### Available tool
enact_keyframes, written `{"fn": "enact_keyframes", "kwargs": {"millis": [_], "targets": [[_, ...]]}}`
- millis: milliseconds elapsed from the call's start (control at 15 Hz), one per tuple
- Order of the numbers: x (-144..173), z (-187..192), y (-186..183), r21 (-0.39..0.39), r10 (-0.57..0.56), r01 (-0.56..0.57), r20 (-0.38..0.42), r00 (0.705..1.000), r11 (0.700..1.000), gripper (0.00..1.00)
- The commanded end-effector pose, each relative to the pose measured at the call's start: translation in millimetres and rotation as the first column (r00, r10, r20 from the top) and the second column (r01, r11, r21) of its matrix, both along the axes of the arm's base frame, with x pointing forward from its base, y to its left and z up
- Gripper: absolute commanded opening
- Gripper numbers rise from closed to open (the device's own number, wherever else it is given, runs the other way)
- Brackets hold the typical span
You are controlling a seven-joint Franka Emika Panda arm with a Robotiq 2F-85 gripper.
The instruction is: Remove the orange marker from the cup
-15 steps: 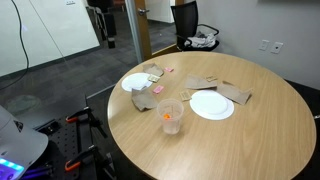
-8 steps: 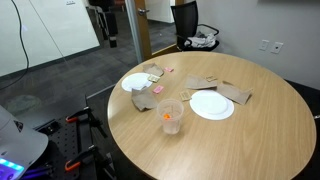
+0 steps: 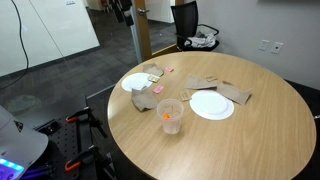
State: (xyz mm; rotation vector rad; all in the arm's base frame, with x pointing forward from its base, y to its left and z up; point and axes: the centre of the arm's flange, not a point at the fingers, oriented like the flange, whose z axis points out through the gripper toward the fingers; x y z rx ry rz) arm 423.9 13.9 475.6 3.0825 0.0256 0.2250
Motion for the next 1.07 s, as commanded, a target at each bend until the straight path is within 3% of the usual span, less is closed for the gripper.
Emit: {"fn": "enact_keyframes", "kwargs": {"millis": [0,333,667,1000], "targets": [[13,20,-34,-0.053,-0.008,0.013,0.086,0.996,0.999,1.0],[22,13,-83,-0.125,0.019,-0.015,0.028,0.999,0.992,1.0],[38,-23,-125,-0.033,0.047,-0.047,0.006,0.999,0.998,1.0],[44,-73,-143,-0.048,0.075,-0.079,-0.077,0.994,0.996,1.0]]}}
